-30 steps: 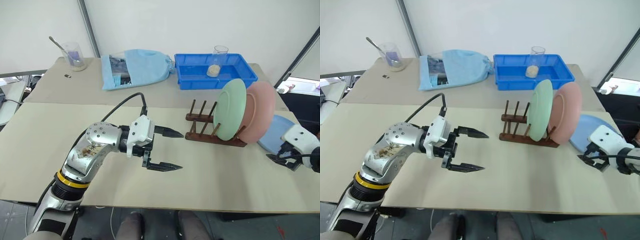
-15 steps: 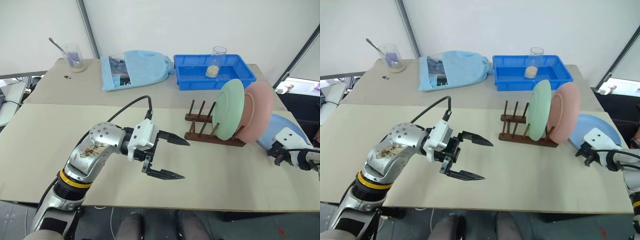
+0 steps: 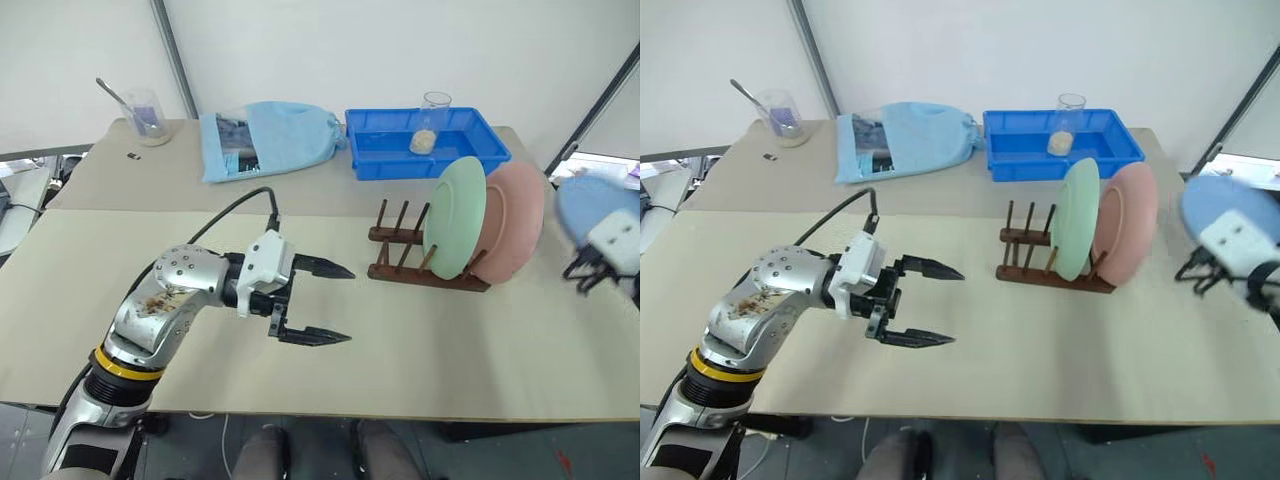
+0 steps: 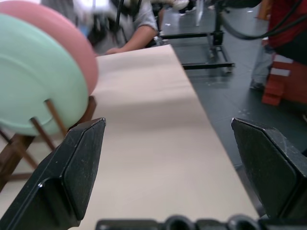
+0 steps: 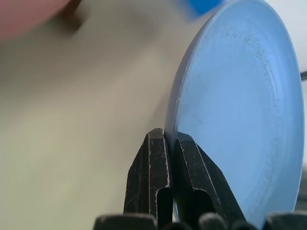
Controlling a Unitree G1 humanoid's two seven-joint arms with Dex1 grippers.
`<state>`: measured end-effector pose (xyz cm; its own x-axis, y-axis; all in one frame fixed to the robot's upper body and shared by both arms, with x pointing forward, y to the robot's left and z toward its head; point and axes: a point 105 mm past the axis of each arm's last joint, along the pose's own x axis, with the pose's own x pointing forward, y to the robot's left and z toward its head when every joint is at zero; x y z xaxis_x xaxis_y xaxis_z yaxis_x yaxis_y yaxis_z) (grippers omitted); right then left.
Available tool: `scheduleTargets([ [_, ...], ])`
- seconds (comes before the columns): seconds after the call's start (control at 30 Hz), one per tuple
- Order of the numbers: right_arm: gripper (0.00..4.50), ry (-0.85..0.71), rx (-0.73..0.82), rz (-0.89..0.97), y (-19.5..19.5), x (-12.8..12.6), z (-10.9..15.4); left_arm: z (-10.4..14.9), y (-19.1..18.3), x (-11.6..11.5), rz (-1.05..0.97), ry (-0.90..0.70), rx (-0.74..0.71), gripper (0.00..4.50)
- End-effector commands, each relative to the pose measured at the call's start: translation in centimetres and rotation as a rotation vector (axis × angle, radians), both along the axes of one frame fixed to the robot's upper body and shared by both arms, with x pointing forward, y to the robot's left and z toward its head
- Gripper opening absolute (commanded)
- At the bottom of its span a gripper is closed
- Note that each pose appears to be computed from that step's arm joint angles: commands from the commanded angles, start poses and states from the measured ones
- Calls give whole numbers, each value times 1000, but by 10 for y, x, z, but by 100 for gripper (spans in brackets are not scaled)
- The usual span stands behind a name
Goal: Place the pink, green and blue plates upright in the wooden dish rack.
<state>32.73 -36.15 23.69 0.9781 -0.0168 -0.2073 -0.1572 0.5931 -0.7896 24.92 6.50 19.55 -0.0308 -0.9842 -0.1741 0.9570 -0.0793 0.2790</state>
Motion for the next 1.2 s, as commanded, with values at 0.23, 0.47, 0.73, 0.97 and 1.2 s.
scheduleTargets([
  [0.23,8,-436,574,800,191,-27,133,9,31,11,146,-25,28,450],
  [0.47,8,-183,1180,937,236,-52,109,8,33,10,164,-28,29,450],
  [0.73,8,-28,1291,811,240,-54,70,8,30,10,152,-34,31,450],
  [0.97,8,12,1321,729,236,-53,56,6,29,9,138,-39,39,450],
  [1.2,8,71,1327,670,236,-50,39,7,28,9,132,-43,39,450],
])
